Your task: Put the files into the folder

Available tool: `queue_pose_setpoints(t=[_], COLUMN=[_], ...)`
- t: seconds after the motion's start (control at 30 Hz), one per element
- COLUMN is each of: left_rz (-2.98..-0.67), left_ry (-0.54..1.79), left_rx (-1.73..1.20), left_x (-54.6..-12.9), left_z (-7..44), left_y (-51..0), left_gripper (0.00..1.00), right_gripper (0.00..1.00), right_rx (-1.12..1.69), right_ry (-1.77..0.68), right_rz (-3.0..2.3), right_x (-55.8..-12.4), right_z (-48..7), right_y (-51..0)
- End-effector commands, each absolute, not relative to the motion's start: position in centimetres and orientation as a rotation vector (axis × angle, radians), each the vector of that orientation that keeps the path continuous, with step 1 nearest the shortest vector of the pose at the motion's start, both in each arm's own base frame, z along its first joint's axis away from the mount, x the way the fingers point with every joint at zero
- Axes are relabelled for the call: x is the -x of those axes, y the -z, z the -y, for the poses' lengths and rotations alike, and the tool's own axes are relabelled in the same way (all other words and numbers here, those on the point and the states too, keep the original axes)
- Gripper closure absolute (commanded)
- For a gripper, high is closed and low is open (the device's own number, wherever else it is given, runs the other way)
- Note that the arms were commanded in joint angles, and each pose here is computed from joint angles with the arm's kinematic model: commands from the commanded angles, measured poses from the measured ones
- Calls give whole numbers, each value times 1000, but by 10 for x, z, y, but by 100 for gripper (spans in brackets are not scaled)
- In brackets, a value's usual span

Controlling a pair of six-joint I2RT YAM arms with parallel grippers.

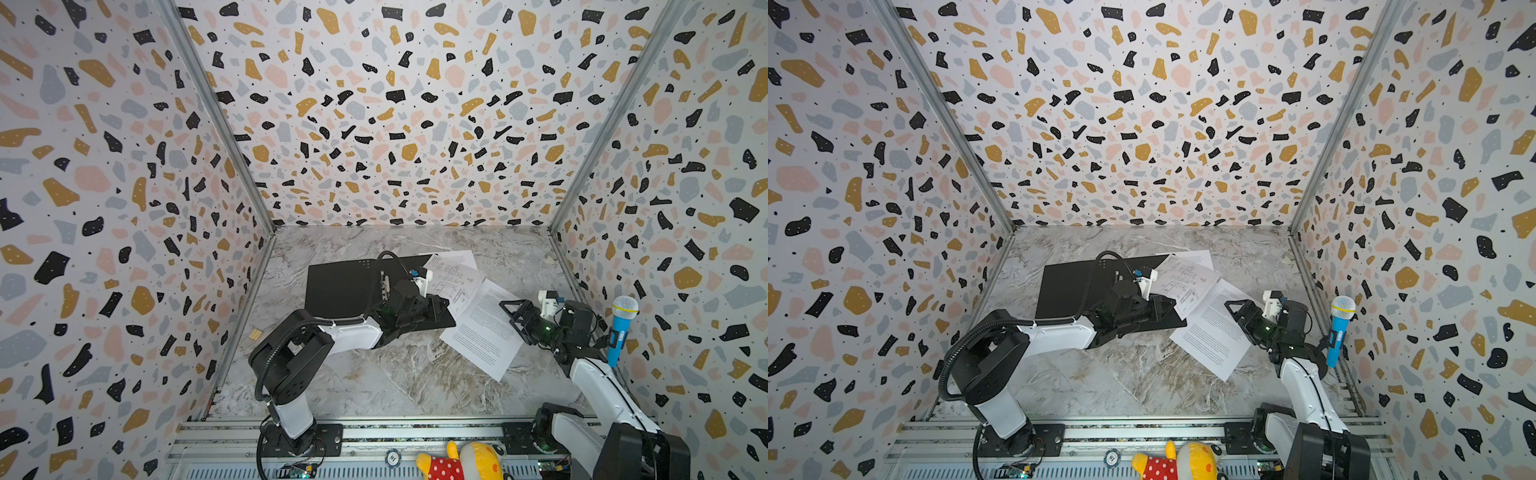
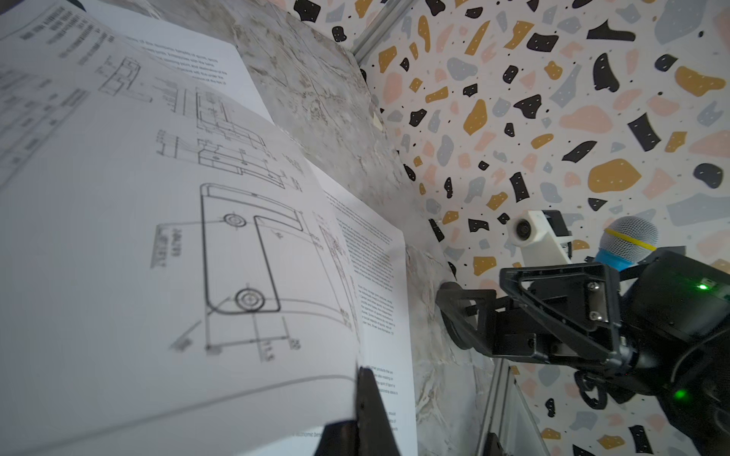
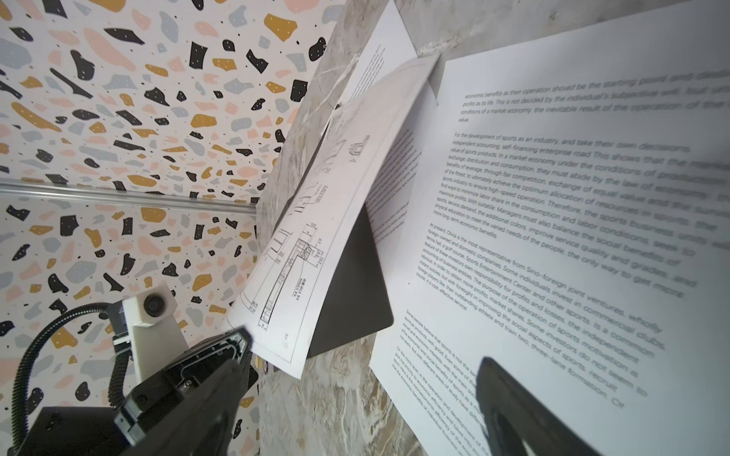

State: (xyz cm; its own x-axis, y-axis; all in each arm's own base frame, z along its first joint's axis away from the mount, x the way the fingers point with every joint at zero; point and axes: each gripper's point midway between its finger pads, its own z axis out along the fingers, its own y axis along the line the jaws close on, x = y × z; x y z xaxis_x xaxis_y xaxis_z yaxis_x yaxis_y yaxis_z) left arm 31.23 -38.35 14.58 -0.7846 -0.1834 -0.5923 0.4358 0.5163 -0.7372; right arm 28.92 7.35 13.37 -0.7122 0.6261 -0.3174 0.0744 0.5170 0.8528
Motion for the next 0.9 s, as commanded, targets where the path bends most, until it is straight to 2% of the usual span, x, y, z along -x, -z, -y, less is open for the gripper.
queue_pose_setpoints(t=[0.0, 0.37, 0.87], left_rz=[-1976, -1977, -1975], left_ry=[1444, 1494, 1568], left_rx=[-128, -97, -89], left_x=[-316, -297, -276], left_z=[388, 383, 384], left_y=[-181, -182, -173], left_gripper=[99, 99, 99], right_gripper=[10, 19, 27], right_rx=[-520, -521, -510], right_ry=[-1214, -1279, -1360], right_rz=[-2134, -2145, -2158], right_x=[-291, -301, -342], right_z=[-89, -111, -138], right_y=[-136, -122, -108])
